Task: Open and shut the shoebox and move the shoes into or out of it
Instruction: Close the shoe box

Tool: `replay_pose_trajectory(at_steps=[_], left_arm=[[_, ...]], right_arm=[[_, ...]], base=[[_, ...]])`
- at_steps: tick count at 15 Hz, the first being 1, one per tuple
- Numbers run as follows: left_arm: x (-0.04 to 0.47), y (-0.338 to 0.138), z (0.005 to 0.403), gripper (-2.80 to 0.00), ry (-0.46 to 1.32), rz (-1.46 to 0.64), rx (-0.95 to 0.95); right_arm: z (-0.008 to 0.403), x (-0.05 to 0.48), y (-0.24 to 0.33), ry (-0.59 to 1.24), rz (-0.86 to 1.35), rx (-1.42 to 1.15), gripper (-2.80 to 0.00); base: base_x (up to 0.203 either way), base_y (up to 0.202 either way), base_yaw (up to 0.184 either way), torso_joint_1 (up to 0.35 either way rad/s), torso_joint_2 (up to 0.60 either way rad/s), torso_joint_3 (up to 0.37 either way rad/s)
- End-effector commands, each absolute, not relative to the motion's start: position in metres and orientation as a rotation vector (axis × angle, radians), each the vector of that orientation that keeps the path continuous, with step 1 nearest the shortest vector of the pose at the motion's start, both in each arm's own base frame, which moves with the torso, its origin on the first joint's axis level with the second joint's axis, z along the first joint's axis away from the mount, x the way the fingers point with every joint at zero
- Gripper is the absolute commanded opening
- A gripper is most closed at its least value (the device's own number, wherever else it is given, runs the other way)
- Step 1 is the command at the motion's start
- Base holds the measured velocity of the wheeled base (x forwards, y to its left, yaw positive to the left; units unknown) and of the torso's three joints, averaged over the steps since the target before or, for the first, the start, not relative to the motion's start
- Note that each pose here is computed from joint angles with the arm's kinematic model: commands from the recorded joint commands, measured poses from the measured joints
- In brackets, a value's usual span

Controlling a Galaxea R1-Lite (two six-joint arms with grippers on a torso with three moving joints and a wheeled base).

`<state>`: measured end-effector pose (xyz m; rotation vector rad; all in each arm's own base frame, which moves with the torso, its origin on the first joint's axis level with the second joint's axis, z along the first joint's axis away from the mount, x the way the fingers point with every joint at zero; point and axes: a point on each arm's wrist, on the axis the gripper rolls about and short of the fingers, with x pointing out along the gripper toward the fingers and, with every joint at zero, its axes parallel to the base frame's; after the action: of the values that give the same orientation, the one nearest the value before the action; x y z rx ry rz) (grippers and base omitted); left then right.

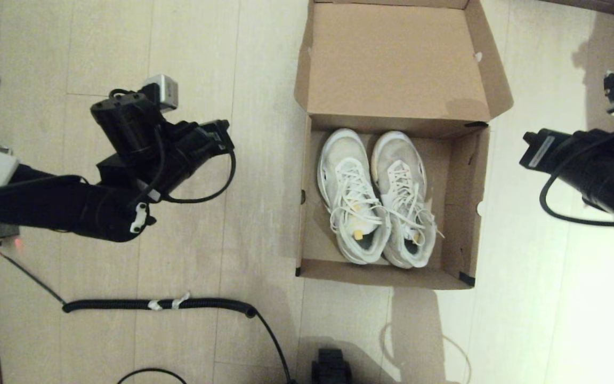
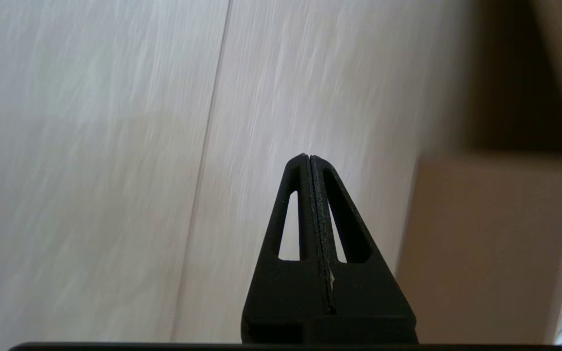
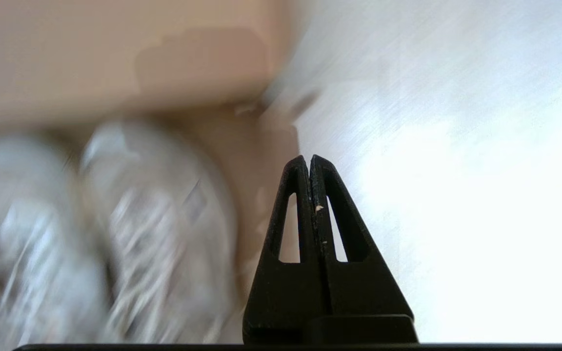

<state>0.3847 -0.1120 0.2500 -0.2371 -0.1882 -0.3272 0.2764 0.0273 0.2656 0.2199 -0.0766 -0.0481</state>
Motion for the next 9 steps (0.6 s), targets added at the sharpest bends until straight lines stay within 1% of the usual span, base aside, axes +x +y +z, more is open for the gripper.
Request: replay_pose_trajectory(at_steps=[1, 3, 5, 7, 9], left_arm=[[0.415, -0.114, 0.245, -2.8, -0.223, -0.357, -0.288], [0.44, -0.114, 0.253, -2.8, -0.356, -0.397, -0.359], [0.458, -0.116, 0.26, -2.8, -0.472, -0.44, -0.425], [0.459, -0.124, 0.267, -2.8, -0.464, -0.513, -0.557], [0.46, -0.13, 0.271, -2.8, -0.426, -0.573, -0.586]], right_arm=[[0.28, 0.29, -0.004, -0.099, -0.106, 0.232, -2.8], [0.267, 0.314, -0.022, -0.048, -0.074, 0.257, -2.8], [0.263, 0.339, -0.032, -0.05, -0.053, 0.401, -2.8], [0.26, 0.368, -0.043, -0.061, -0.042, 0.571, -2.8], [0.255, 0.391, -0.056, -0.036, -0.002, 0.746, -2.8]], base=[[0.0, 0.0, 0.0, 0.0, 0.0, 0.0], [0.0, 0.0, 0.0, 0.0, 0.0, 0.0], [0.0, 0.0, 0.0, 0.0, 0.0, 0.0], [0.0, 0.0, 0.0, 0.0, 0.0, 0.0], [0.0, 0.0, 0.0, 0.0, 0.0, 0.0]])
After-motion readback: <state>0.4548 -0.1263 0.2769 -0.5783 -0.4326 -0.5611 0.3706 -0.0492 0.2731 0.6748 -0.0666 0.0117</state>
